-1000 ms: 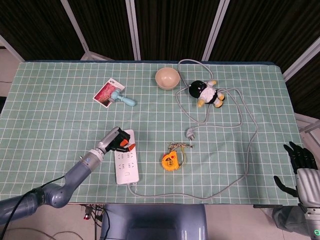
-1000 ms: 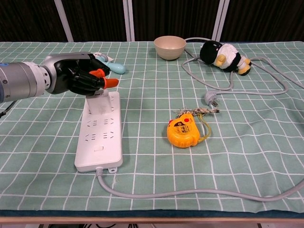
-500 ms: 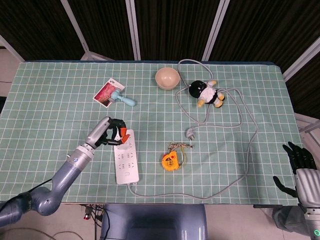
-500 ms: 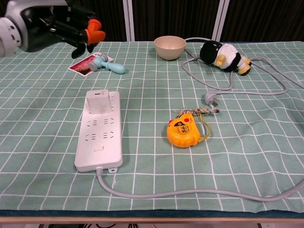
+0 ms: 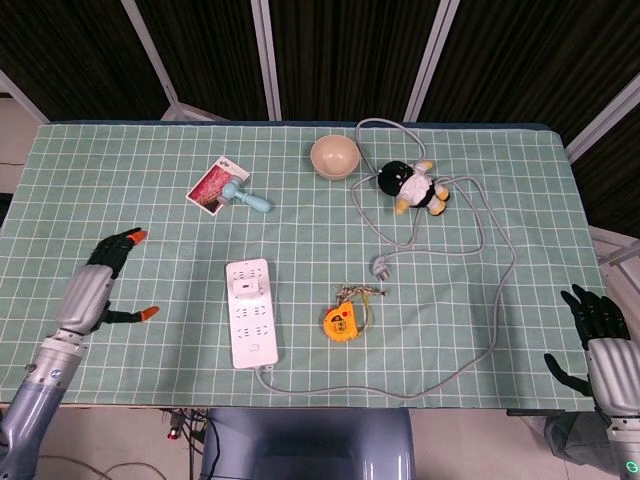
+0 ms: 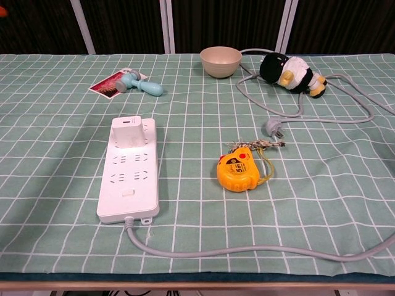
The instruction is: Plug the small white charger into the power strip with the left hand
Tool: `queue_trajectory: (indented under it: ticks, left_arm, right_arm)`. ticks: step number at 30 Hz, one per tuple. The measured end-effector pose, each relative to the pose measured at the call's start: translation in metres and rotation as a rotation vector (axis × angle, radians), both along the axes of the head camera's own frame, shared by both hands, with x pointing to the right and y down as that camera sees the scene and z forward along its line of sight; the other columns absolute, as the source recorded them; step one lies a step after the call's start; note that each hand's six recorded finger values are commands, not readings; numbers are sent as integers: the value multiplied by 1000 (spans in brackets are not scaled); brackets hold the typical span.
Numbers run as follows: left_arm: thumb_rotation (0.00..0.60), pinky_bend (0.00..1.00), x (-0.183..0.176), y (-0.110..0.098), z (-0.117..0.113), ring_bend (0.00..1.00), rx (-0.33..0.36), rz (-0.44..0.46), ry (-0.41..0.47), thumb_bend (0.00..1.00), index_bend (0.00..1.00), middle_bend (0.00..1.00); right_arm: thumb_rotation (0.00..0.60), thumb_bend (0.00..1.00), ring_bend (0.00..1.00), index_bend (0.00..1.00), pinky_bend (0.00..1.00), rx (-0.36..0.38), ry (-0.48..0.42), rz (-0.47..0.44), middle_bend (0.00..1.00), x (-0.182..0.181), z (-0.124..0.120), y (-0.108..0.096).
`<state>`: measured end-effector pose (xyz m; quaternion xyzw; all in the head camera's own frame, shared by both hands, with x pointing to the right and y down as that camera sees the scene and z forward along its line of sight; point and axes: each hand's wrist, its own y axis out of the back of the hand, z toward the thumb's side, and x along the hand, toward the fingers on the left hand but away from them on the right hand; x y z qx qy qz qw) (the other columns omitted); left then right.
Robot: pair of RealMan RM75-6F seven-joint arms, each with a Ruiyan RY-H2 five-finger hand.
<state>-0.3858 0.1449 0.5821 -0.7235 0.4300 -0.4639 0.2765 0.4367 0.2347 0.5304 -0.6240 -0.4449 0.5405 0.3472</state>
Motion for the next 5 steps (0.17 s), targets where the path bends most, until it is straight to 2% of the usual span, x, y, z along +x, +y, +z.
queue_trajectory:
  ticks: [3,5]
  left_arm:
    - [600,0,-35,18,-9,0,85,-7,-153,49,9,0]
    - [600,0,-55,31,-12,0,112,-16,-242,49,8,0]
  right_arm:
    - [600,347,0,56,0,-1,3,-2,0,0,1,0]
    - [600,348,0,57,0,-3,4,-2,0,0,1,0]
